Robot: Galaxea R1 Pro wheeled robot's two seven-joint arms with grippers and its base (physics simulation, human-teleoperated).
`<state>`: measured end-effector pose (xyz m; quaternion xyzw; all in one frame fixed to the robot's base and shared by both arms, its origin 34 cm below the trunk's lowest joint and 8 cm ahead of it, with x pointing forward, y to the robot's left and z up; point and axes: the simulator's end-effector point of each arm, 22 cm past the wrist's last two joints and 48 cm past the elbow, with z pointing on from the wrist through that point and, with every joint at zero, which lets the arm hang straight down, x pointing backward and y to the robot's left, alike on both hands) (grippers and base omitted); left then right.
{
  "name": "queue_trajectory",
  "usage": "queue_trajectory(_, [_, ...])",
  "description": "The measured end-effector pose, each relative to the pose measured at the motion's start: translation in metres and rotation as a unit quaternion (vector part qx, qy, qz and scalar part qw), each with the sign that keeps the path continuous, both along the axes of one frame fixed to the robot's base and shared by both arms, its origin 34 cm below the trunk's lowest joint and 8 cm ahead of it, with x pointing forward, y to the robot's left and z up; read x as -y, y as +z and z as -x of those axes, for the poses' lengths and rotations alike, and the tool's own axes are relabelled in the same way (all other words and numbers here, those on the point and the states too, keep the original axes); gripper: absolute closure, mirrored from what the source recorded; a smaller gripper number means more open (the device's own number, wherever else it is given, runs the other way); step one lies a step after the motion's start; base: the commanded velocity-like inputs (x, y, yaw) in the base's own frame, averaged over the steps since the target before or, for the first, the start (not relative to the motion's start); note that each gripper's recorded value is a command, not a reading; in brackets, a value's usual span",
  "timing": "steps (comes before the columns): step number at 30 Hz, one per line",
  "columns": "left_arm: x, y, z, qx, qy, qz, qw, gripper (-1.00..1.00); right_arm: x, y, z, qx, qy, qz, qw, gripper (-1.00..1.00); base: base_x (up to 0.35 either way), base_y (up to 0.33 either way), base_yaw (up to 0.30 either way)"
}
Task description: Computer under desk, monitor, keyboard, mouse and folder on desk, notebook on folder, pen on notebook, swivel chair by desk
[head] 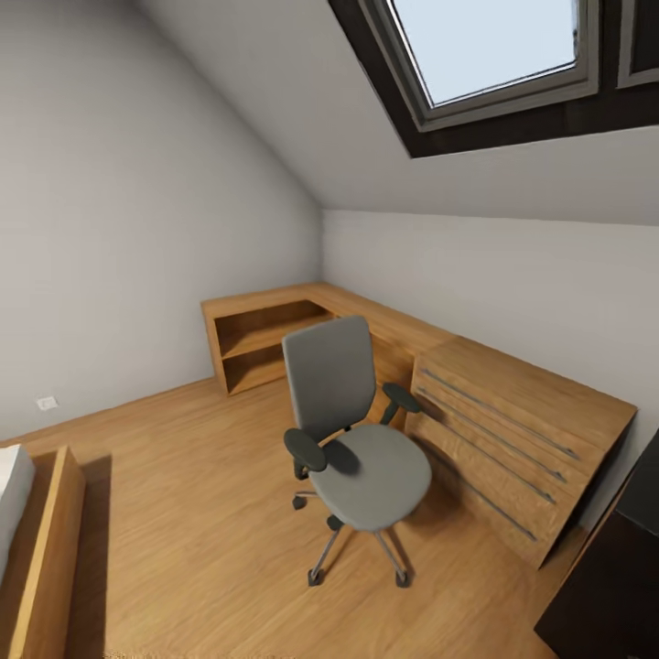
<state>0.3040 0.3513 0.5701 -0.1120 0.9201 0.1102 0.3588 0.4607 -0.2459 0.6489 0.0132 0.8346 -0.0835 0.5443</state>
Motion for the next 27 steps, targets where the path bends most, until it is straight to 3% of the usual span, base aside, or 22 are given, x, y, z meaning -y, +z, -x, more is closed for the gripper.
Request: queue_trajectory(27, [-0.0010, 0.0012, -0.0009, 0.004, 0.003, -0.001, 1.0000, -1.00, -0.0054, -0.0008, 0.0004, -0.002, 0.003, -0.003, 1.0000, -1.00, 0.000, 0.000, 0.285])
